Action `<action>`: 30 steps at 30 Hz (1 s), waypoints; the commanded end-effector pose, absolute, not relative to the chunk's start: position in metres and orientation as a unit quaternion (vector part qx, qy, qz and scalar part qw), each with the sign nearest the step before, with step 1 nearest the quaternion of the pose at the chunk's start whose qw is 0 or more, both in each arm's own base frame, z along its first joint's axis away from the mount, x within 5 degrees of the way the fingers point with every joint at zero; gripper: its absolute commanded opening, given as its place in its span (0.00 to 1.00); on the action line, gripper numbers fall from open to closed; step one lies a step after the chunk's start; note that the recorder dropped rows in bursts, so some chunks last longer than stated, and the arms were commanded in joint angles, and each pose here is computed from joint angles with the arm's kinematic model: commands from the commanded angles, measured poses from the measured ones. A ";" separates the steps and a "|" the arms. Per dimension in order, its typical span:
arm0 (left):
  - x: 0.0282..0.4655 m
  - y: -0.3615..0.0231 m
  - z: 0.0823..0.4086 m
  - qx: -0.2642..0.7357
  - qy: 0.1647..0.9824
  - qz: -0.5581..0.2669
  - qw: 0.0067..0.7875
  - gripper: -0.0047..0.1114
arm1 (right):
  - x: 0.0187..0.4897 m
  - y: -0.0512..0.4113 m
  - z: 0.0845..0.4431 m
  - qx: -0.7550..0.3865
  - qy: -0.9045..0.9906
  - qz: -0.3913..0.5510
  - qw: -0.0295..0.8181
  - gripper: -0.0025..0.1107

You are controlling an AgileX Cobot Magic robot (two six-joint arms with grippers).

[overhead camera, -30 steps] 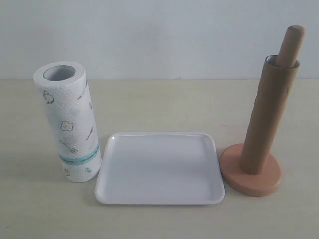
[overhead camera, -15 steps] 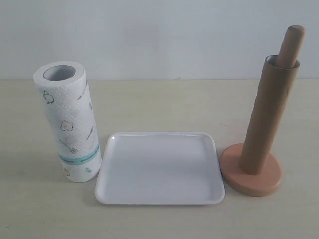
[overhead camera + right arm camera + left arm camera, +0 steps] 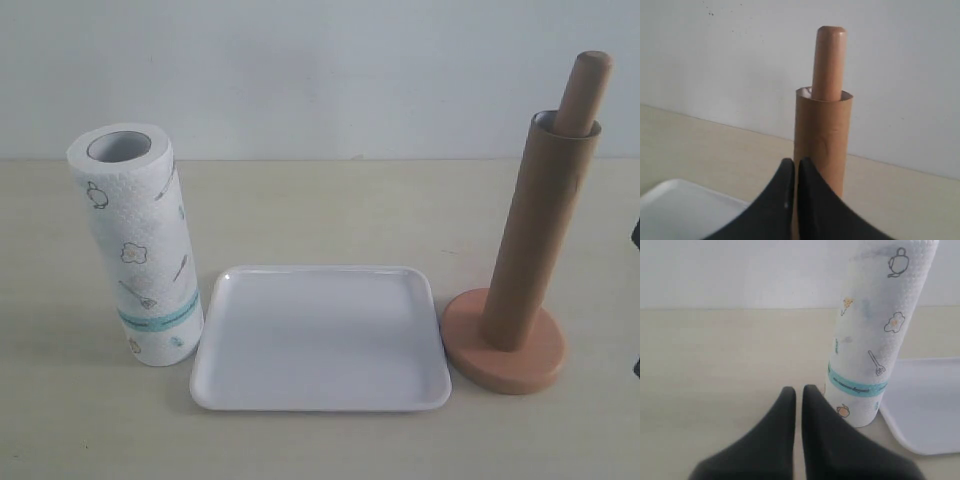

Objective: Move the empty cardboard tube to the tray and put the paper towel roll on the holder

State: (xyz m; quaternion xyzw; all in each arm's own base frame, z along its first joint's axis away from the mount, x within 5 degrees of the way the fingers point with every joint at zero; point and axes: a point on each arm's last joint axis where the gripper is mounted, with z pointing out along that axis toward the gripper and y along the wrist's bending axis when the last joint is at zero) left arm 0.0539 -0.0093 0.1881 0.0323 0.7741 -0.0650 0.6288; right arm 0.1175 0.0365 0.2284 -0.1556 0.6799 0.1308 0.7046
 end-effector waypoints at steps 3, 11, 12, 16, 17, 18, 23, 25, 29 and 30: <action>0.054 -0.009 0.187 0.029 0.774 -0.067 0.629 0.08 | 0.117 0.041 0.235 -0.166 0.651 0.159 0.723 0.05; 0.054 -0.009 0.187 0.029 0.774 -0.067 0.629 0.08 | 0.119 0.037 0.232 -0.139 0.673 0.156 0.710 0.05; 0.054 -0.009 0.187 0.029 0.774 -0.067 0.629 0.08 | 0.120 0.036 0.230 -0.136 0.682 0.149 0.703 0.05; 0.054 -0.009 0.187 0.029 0.774 -0.067 0.629 0.08 | 0.121 0.032 0.223 -0.121 0.710 0.130 0.681 0.05; 0.054 -0.009 0.187 0.029 0.774 -0.067 0.629 0.08 | 0.121 0.032 0.223 -0.121 0.711 0.129 0.681 0.06; 0.054 -0.009 0.187 0.029 0.774 -0.067 0.629 0.08 | 0.121 0.032 0.223 -0.123 0.710 0.130 0.682 0.09; 0.054 -0.009 0.187 0.029 0.774 -0.067 0.629 0.08 | 0.122 0.032 0.223 -0.123 0.712 0.128 0.680 0.46; 0.054 -0.009 0.187 0.029 0.774 -0.067 0.629 0.08 | 0.122 0.032 0.223 -0.123 0.712 0.128 0.679 0.68; 0.054 -0.009 0.187 0.029 0.774 -0.067 0.629 0.08 | 0.121 0.033 0.225 -0.114 0.703 0.146 0.687 0.76; 0.054 -0.009 0.187 0.029 0.774 -0.067 0.629 0.08 | 0.121 0.033 0.226 -0.114 0.701 0.147 0.688 0.76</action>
